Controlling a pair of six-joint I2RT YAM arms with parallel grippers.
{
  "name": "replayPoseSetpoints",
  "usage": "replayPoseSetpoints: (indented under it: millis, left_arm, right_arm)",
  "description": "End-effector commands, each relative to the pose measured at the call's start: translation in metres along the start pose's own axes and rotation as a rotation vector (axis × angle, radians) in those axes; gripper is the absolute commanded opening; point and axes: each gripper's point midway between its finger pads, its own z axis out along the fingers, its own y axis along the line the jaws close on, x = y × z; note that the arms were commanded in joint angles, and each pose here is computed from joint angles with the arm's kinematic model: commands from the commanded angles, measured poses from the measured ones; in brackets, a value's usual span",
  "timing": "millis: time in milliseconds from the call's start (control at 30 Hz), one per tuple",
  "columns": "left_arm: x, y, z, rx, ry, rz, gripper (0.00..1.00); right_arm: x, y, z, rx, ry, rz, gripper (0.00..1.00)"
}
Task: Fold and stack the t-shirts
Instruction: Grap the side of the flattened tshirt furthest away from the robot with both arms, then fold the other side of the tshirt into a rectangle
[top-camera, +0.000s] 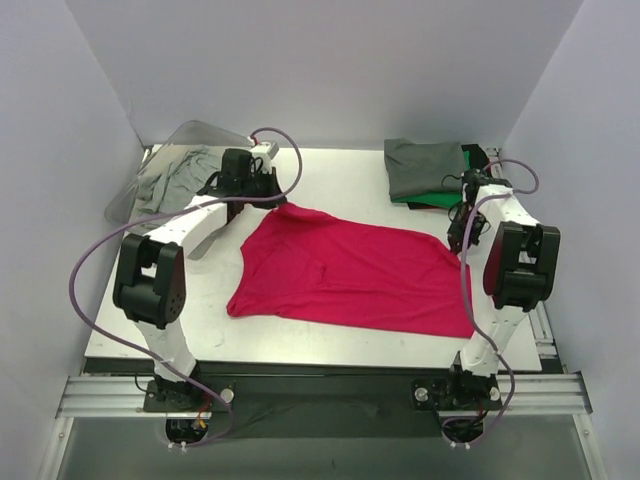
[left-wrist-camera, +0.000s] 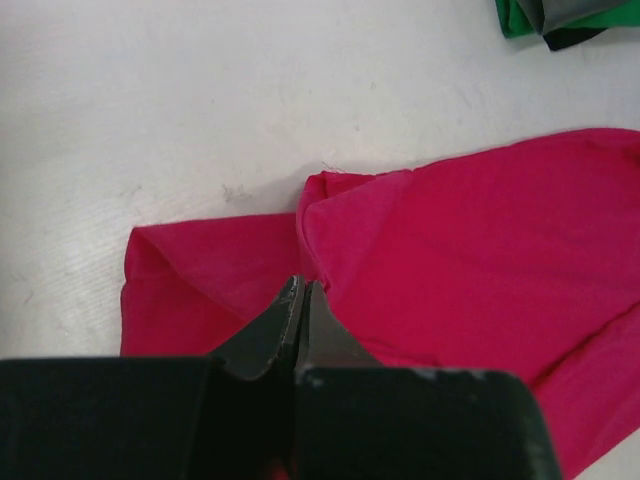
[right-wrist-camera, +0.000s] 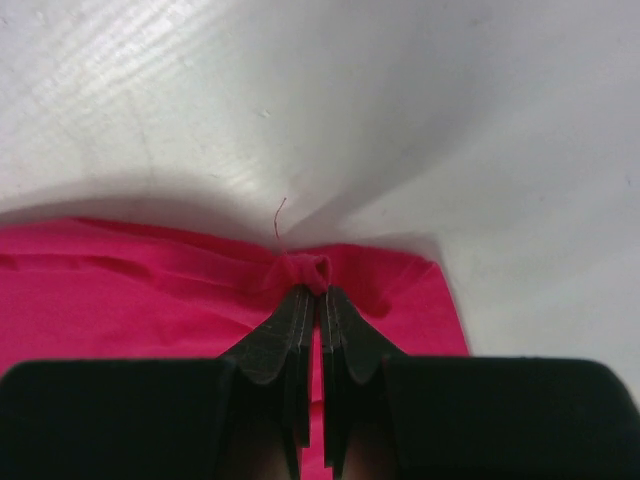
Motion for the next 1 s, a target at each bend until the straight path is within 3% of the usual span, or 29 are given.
replayPoseSetpoints:
  millis: [0,267,633,967]
  left_arm:
    - [-0.009,-0.008,-0.021,0.019,-0.060,0.042,0.00]
    - [0.028,0.009,-0.057,-0.105,-0.033,0.026,0.00]
    - [0.046,0.020,-0.099,-0.231,-0.077,-0.034,0.00]
    - [0.070,0.015,-0.125,-0.235,-0.079,-0.079,0.00]
  right_arm:
    - [0.009,-0.019,-0.022,0.055,-0.028,0.024,0.00]
    - [0.025,-0.037,-0.034,0.084,-0.059,0.049,0.00]
    - [0.044,-0.048,-0.031,0.107,-0.053,0.056,0.00]
    - [0.057,-0.060,-0.034,0.134,-0.062,0.063,0.00]
